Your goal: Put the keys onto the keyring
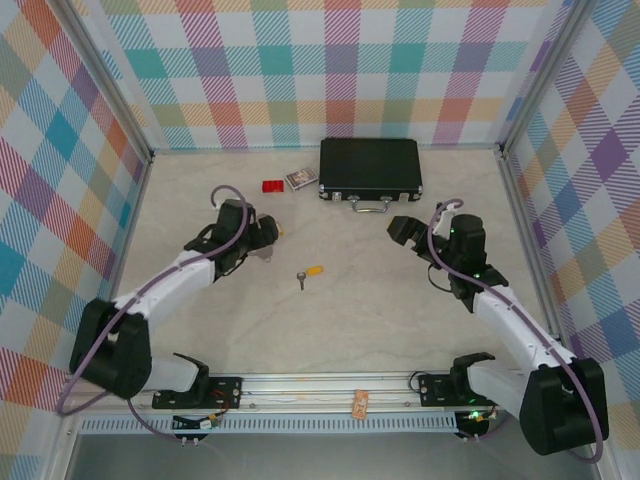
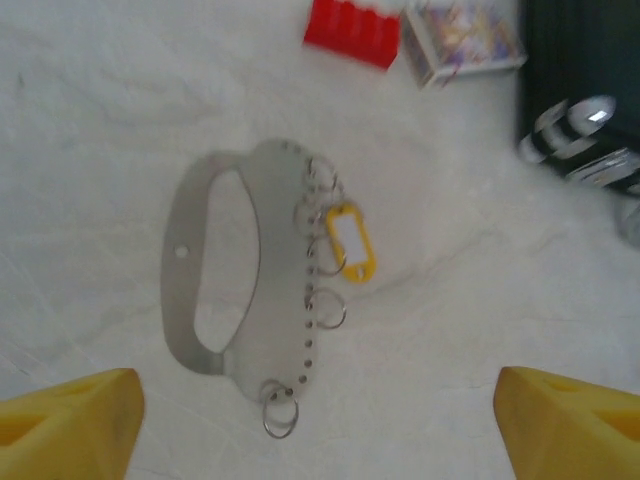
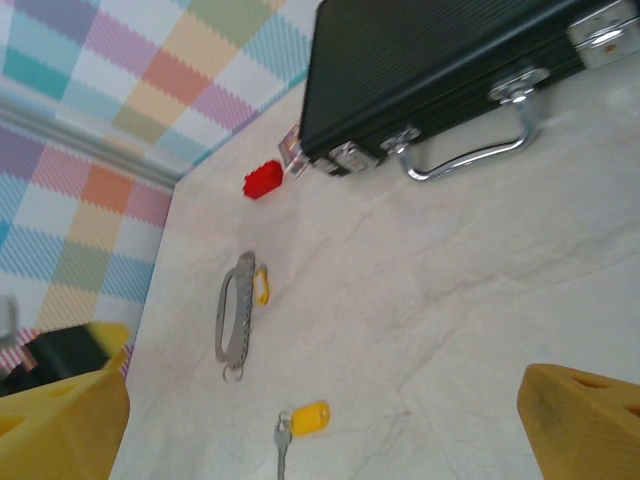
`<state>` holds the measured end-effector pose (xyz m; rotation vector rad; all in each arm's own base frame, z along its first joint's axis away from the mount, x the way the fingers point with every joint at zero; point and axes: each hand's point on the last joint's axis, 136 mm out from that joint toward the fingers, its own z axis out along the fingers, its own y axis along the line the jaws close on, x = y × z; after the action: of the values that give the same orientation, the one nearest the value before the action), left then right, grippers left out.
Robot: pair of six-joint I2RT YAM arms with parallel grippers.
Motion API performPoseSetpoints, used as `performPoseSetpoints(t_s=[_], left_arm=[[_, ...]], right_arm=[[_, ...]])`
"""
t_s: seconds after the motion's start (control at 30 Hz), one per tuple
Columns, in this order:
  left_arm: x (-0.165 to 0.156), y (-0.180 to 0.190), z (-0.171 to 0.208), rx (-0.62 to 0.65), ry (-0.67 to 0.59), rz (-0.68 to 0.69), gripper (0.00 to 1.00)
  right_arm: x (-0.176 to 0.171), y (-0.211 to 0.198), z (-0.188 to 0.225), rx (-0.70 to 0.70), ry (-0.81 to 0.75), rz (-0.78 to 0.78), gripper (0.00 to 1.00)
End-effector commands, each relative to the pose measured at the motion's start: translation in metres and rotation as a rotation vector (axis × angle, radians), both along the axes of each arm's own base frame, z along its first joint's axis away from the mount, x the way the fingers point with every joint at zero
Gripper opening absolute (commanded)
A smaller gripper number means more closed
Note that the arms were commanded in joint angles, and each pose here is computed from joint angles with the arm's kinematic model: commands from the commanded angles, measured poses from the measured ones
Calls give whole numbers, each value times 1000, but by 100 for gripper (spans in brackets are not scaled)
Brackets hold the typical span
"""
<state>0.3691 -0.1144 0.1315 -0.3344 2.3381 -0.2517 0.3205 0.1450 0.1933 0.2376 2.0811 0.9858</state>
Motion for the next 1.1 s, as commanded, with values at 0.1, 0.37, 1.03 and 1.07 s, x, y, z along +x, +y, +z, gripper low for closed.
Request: performPoseSetpoints(t_s=[0.1,0.37,1.03,1.07], left_arm=[[15,-21,-32,69,168,-82,72],[36,-26,-63,157,276,-106,62],[33,-43,-108,101,394,-117,42],[29,-44,-110,94,404,-122,42]], right_arm=[[-6,15,-11,-95,-36,39,99],[-5,22,-20,-98,-17,60,99],[-4,29,-27,-108,10,80,99],[-4,29,-28,-109,13,82,99]])
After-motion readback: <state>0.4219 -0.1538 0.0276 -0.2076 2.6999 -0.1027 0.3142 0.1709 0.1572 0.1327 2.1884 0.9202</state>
